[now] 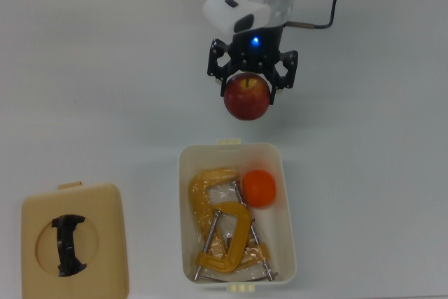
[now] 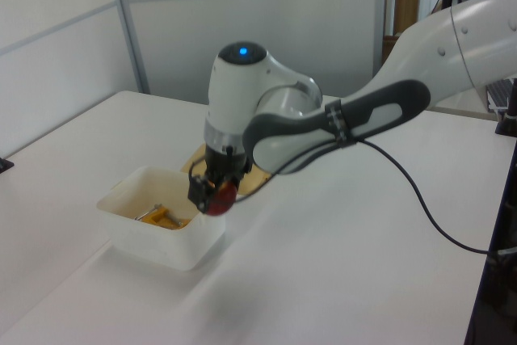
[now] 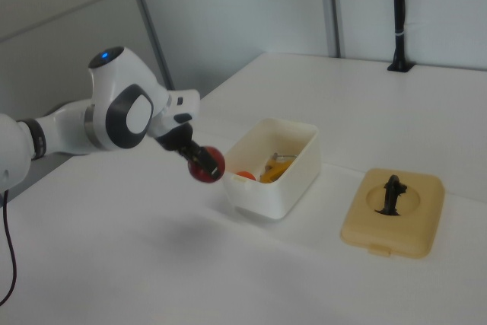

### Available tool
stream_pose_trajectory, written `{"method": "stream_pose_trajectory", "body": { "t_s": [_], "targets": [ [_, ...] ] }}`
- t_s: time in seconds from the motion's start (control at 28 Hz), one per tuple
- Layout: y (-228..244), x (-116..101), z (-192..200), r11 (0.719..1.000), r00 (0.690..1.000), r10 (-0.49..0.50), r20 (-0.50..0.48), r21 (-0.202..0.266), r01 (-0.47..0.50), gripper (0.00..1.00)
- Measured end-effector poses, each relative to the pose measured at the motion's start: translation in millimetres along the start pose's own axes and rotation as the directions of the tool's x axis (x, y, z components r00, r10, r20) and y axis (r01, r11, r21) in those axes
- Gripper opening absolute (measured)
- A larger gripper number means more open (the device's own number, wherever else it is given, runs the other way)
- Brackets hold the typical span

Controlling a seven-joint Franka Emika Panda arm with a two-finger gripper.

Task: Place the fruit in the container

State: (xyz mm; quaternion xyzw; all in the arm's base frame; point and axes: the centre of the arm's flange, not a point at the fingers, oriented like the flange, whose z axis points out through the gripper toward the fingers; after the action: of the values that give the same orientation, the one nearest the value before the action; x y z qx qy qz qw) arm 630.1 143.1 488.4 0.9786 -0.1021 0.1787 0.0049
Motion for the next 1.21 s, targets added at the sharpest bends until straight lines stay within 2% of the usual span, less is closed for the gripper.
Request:
{"method": "stream_pose_trajectory", "body": {
  "t_s": [0.21,0.43,0.57,0.64,0.71,1.0,1.11,1.21],
  "targets": [
    [23.0,40.6,-0.2,0.983,0.982,0.182,-0.042,0.009,-0.182,0.89],
    [30.5,70.0,36.7,0.966,0.963,0.257,-0.08,-0.011,-0.259,0.89],
    [26.8,76.5,56.3,0.958,0.952,0.283,-0.118,-0.017,-0.287,0.89],
    [24.6,76.9,64.8,0.951,0.944,0.301,-0.136,-0.03,-0.307,0.95],
    [23.5,77.4,67.4,0.948,0.94,0.306,-0.15,-0.04,-0.315,1.0],
    [20.8,84.3,48.0,0.951,0.937,0.298,-0.18,-0.029,-0.308,1.0],
    [23.2,78.7,43.8,0.964,0.962,0.246,-0.118,-0.072,-0.255,1.0],
    [26.6,70.7,39.2,0.982,0.985,0.173,-0.008,-0.081,-0.173,1.0]
  ]
}}
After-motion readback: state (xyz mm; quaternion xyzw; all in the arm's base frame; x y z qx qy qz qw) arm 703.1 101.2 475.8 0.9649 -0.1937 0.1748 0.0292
